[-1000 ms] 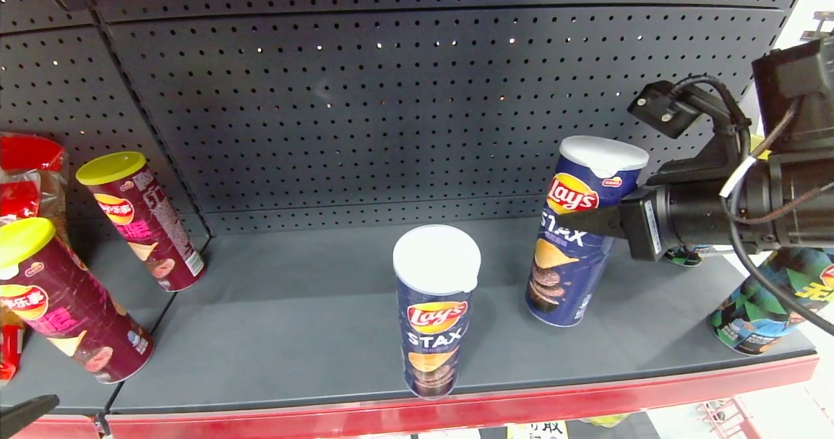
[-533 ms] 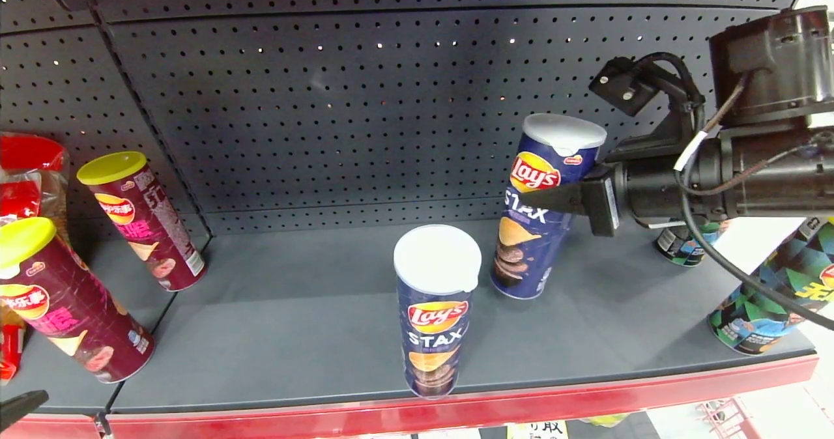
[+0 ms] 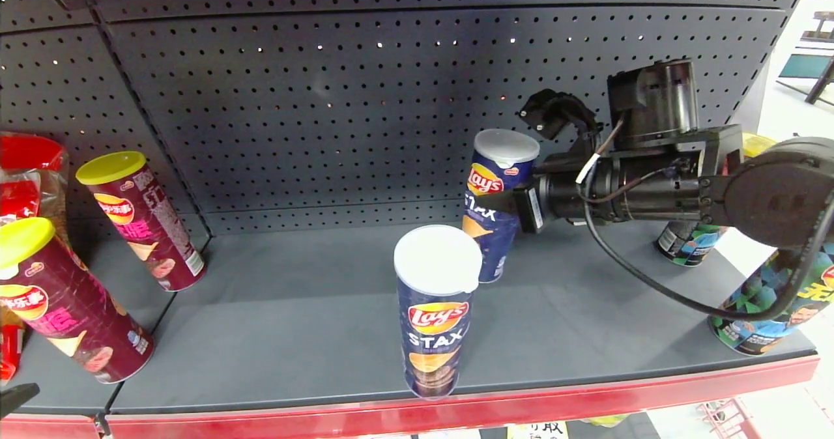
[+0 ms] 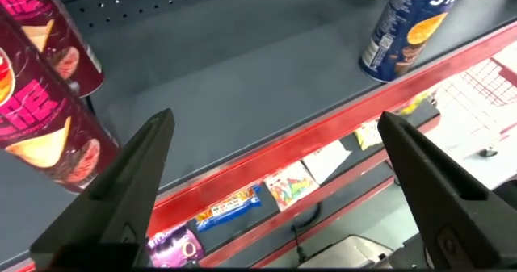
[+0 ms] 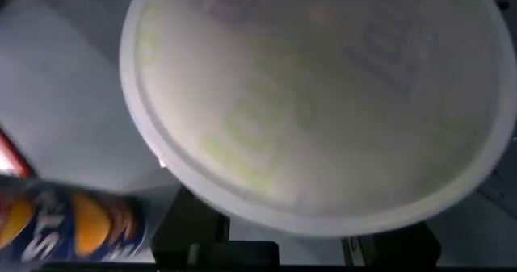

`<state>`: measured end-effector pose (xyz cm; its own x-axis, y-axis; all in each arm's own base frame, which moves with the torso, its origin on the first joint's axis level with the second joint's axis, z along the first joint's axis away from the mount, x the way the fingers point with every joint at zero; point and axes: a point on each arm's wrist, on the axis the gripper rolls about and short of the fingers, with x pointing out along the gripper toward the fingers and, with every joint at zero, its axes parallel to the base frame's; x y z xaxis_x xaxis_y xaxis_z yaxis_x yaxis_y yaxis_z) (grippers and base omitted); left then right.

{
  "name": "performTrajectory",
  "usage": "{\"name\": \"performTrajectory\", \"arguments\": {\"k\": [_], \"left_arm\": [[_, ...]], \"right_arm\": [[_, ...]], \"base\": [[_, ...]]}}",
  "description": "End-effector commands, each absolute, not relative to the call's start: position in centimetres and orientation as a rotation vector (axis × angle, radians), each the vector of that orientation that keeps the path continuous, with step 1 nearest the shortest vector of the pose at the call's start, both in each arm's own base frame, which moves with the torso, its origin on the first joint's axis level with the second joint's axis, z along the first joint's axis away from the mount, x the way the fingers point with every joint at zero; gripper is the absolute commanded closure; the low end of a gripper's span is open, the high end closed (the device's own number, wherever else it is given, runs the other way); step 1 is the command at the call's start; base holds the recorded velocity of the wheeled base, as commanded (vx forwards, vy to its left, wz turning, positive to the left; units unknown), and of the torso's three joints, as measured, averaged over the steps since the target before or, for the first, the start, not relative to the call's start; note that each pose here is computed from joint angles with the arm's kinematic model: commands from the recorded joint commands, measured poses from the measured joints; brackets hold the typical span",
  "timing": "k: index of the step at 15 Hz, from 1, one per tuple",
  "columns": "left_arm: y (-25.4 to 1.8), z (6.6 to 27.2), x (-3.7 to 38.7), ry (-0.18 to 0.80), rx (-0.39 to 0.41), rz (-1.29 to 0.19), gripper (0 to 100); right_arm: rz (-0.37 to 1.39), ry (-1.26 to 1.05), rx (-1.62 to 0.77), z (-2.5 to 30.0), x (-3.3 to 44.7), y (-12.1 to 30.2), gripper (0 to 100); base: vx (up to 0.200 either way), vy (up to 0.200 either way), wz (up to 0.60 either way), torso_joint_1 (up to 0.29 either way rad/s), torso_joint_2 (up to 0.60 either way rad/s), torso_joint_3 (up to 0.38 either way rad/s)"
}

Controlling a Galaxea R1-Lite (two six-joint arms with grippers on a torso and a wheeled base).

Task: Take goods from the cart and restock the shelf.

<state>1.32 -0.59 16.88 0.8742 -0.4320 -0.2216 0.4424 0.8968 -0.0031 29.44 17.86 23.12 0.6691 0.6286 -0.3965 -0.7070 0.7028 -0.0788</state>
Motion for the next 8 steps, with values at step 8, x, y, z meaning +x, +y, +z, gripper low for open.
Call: {"name": "performTrajectory", "arguments": {"k": [8], "left_arm": [[-0.7, 16.7, 1.5, 0.238, 0.052, -0.445, 0]], "right_arm": [[0.792, 0.332, -0.262, 21.9, 30.1, 21.4, 100]], "base": [[0.000, 0.000, 0.00, 0.000, 0.00, 0.000]]}}
